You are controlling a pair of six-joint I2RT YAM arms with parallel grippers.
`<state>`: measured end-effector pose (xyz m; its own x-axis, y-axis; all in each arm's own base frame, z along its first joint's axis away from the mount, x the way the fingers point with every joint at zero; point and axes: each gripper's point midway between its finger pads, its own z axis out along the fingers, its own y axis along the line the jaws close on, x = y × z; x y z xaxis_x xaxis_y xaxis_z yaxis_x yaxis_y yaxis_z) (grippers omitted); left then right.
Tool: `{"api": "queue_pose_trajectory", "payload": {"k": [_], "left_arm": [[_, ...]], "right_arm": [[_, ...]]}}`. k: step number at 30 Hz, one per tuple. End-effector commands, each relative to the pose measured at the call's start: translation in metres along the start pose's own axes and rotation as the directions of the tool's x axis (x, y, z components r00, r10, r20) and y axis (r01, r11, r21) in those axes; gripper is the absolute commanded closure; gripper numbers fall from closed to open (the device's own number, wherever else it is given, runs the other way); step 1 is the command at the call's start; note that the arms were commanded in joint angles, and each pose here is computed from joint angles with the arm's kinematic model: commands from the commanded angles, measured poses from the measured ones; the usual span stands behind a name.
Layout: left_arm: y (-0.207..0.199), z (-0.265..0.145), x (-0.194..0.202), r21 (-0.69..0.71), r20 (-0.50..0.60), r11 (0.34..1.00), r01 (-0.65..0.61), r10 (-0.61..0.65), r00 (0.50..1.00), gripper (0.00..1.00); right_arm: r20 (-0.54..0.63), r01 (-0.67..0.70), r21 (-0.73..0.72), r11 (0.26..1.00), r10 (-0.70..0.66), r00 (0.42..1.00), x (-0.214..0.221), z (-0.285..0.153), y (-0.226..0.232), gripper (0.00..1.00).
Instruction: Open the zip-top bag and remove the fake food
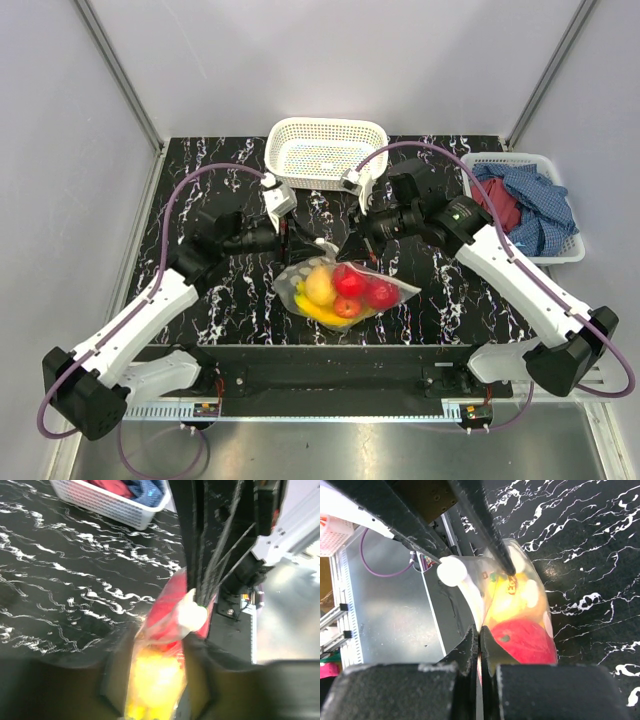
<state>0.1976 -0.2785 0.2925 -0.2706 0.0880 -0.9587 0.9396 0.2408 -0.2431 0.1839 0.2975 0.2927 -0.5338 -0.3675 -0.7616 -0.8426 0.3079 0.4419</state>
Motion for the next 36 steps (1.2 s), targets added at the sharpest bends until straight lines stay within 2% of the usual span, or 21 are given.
{"api": "queue_pose_trajectory", "payload": {"k": [1,2,3,4,5,6,7,9,11,15,23,30,36], "left_arm": [[-0.021,0.000,-0.035,0.108,0.074,0.990,-0.092,0.084,0.994,0.76],[-0.022,-0.001,-0.034,0.113,0.068,0.990,-0.088,0.081,0.994,0.83],[-0.021,-0.001,-0.033,0.113,0.060,0.990,-0.080,0.074,0.995,0.95],[-0.022,-0.002,-0.032,0.111,0.050,0.991,-0.069,0.064,0.997,1.00],[-0.023,-0.003,-0.032,0.113,0.047,0.992,-0.059,0.054,0.997,1.00],[-0.024,-0.003,-0.033,0.116,0.045,0.992,-0.051,0.046,0.998,1.00],[-0.027,-0.003,-0.034,0.126,0.040,0.992,-0.021,0.016,0.999,1.00],[-0.031,-0.002,-0.037,0.144,0.036,0.989,0.019,-0.024,0.999,1.00],[-0.033,0.001,-0.036,0.164,0.011,0.981,0.099,-0.103,0.995,1.00],[-0.033,0.005,-0.033,0.163,-0.020,0.965,0.207,-0.207,0.978,1.00],[-0.027,0.005,-0.051,0.096,0.005,0.955,0.281,-0.283,0.959,1.00],[-0.026,0.006,-0.047,0.078,-0.021,0.937,0.340,-0.340,0.940,1.00],[-0.028,0.008,-0.047,0.077,-0.039,0.906,0.416,-0.414,0.909,1.00]], "right_arm": [[0.051,0.040,-0.049,0.998,-0.037,0.998,-0.020,-0.009,0.013,1.00],[0.054,0.037,-0.042,0.998,-0.035,0.998,-0.020,-0.010,0.012,1.00],[0.057,0.036,-0.016,0.999,-0.035,0.998,-0.021,-0.011,0.008,1.00],[0.060,0.027,0.001,1.000,-0.027,0.998,-0.021,-0.012,0.006,1.00],[0.066,0.027,0.018,0.999,-0.028,0.997,-0.023,-0.013,0.004,0.94],[0.071,0.019,0.045,0.999,-0.022,0.997,-0.024,-0.014,0.000,0.72],[0.083,0.009,0.049,0.999,-0.013,0.996,-0.028,-0.016,0.002,0.65],[0.092,-0.003,0.049,0.999,-0.001,0.996,-0.034,-0.017,0.004,0.55],[0.111,-0.005,0.046,0.999,-0.001,0.994,-0.044,-0.018,0.006,0.50],[0.125,0.019,-0.012,1.000,-0.017,0.992,-0.055,-0.017,0.016,0.46],[0.124,0.072,-0.015,0.997,-0.070,0.990,-0.057,-0.017,0.016,0.37],[0.124,0.099,0.024,0.995,-0.102,0.987,-0.058,-0.015,0.010,0.41],[0.118,0.145,0.033,0.989,-0.148,0.982,-0.060,-0.009,0.012,0.50]]}}
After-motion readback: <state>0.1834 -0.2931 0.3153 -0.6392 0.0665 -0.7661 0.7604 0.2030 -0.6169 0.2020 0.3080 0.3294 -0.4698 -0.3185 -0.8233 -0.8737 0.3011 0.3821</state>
